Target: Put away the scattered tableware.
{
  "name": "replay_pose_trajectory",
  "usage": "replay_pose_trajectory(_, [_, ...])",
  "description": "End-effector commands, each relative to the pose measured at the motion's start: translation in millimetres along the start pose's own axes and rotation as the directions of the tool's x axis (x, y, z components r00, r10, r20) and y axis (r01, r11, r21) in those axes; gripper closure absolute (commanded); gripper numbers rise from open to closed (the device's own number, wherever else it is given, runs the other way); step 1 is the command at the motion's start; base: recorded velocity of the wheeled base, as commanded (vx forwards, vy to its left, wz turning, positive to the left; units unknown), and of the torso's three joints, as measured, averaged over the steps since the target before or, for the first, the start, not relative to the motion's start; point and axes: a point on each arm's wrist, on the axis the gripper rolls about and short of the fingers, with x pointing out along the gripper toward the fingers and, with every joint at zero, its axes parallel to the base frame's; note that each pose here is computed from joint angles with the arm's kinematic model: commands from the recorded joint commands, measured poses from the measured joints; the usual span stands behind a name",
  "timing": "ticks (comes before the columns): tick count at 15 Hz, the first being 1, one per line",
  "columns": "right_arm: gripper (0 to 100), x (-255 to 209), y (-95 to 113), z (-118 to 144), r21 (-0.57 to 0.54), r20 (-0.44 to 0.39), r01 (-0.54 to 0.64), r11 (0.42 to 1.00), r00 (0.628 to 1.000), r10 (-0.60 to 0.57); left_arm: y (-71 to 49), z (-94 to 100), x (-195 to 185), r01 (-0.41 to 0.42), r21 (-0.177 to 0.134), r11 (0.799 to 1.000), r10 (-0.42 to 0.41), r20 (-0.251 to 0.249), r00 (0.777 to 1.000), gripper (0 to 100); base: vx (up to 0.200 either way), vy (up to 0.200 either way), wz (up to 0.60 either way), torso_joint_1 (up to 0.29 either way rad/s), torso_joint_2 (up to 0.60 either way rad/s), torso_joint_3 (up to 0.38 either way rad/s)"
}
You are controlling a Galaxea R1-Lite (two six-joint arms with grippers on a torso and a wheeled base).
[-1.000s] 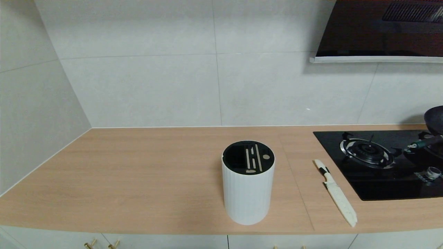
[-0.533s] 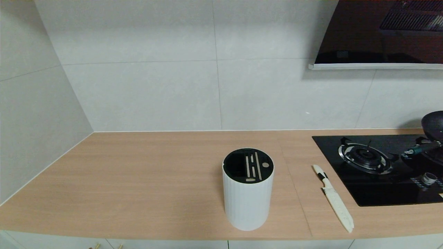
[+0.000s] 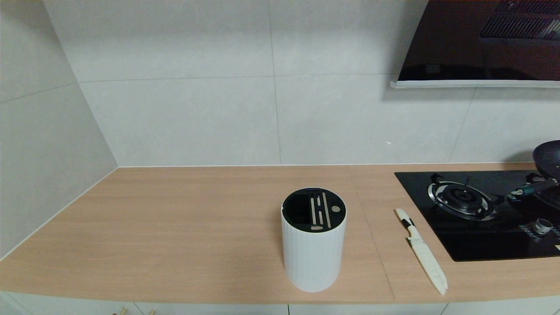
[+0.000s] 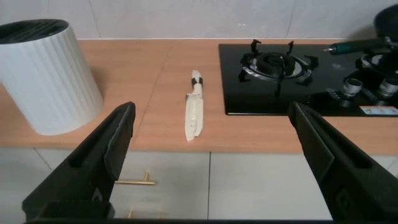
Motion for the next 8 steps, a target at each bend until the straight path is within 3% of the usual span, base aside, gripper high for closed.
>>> replay_pose_trajectory(1, [0, -8.7, 0.3, 32.9, 0.051, 0.126, -0.017, 0.999, 0.992, 0.011, 0.0, 0.0, 0.0, -0.001, 0.0, 1.0, 0.001, 0.0, 1.0, 0, 0.0, 0.0, 0.0, 0.0, 0.0, 0.0])
replay_pose_trajectory(2, [0, -7.2, 0.2, 35.8, 0.052, 0.104, -0.022, 0.998, 0.994, 0.016, 0.0, 0.0, 0.0, -0.001, 0.0, 1.0, 0.001, 0.0, 1.0, 0, 0.0, 0.0, 0.0, 0.0, 0.0, 0.0])
replay_pose_trajectory(4, [0, 10.3, 1.0, 39.0, 0.026, -0.074, -0.11, 0.994, 0.991, 0.112, 0.0, 0.0, 0.0, -0.001, 0.0, 1.0, 0.001, 0.0, 1.0, 0, 0.0, 0.0, 0.0, 0.0, 0.0, 0.0])
replay_pose_trajectory(8, [0, 60.6, 5.2, 75.8, 0.047, -0.304, -0.174, 0.984, 0.936, 0.18, 0.0, 0.0, 0.0, -0.001, 0.0, 1.0, 0.001, 0.0, 1.0, 0, 0.0, 0.0, 0.0, 0.0, 0.0, 0.0])
